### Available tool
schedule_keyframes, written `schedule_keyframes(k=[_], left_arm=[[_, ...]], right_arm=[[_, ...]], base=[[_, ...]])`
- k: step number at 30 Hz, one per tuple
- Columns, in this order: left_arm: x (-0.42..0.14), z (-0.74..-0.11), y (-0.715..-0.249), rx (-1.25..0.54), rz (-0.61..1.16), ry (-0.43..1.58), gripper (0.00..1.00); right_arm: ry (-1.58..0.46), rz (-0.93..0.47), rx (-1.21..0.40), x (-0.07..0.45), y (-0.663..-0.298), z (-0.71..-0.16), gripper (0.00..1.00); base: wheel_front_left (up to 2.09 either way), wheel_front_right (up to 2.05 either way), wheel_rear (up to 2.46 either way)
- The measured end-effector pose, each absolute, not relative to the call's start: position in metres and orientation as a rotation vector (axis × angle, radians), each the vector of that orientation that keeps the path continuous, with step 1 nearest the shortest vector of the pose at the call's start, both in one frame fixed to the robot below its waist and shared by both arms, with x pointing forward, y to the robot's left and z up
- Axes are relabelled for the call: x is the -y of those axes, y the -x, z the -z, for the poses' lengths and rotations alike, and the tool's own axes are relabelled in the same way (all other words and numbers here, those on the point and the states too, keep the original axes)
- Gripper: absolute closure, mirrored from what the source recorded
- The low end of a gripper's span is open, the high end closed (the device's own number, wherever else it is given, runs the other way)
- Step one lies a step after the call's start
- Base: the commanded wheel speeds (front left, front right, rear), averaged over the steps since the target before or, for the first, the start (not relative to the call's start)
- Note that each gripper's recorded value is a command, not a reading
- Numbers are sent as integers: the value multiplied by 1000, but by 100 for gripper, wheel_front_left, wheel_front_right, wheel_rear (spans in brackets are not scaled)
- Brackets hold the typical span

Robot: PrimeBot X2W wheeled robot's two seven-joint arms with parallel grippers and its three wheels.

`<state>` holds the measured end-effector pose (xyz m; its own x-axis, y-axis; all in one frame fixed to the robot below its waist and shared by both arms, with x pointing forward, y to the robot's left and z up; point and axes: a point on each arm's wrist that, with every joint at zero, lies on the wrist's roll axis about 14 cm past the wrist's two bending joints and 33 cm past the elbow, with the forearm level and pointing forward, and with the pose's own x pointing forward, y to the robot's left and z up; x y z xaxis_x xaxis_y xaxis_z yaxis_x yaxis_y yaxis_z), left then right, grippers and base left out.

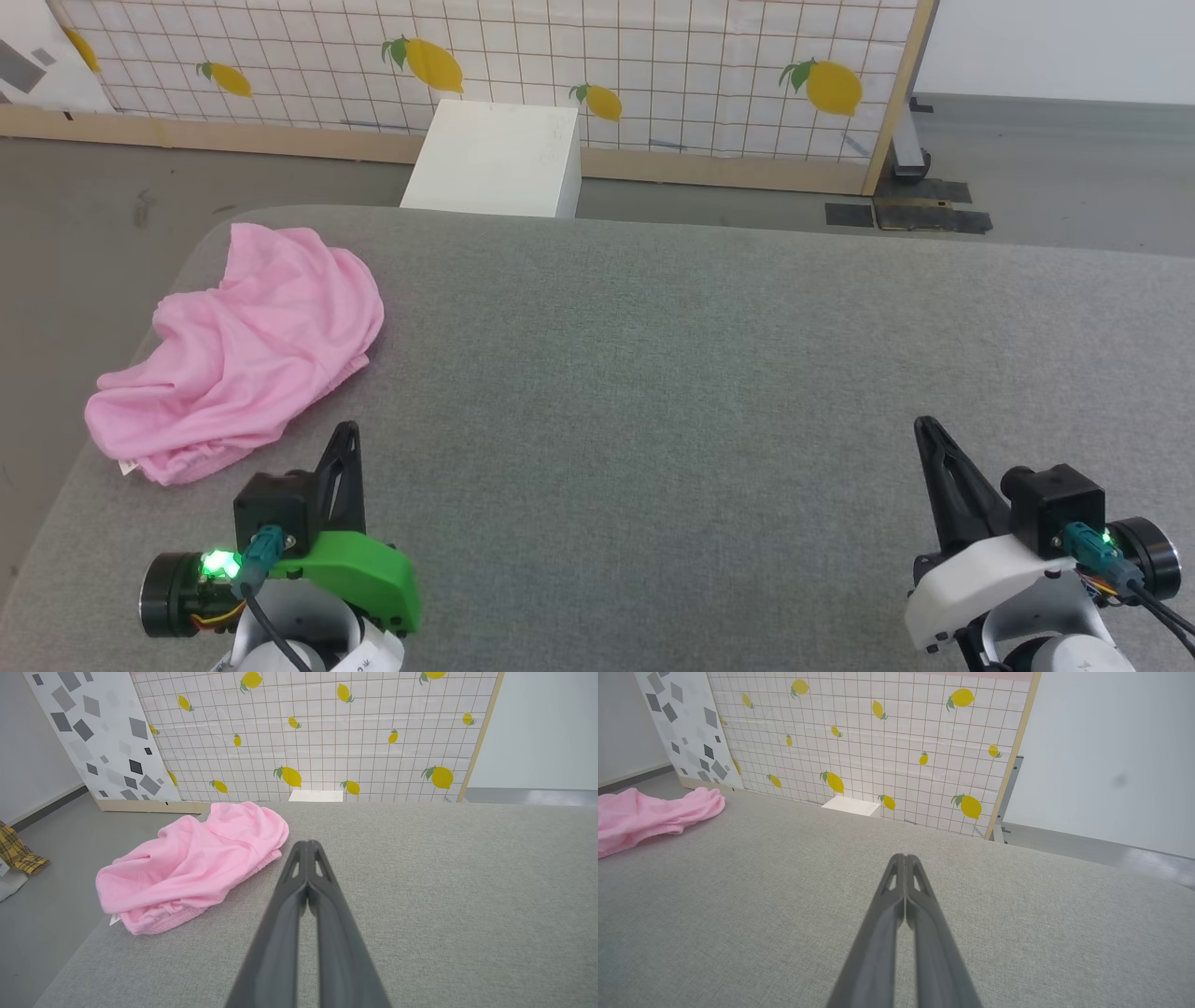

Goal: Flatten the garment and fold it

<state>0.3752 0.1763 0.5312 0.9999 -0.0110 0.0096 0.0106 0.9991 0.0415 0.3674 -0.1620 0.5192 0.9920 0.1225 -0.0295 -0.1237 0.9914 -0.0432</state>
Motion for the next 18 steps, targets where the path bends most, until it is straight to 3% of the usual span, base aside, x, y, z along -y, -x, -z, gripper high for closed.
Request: schedule_keyframes(k=[18], left_arm=[[-176,-531,-375,10,11,-41,100]], right_arm=[[45,-123,-27,162,-367,-519,100]], base=[[0,0,0]])
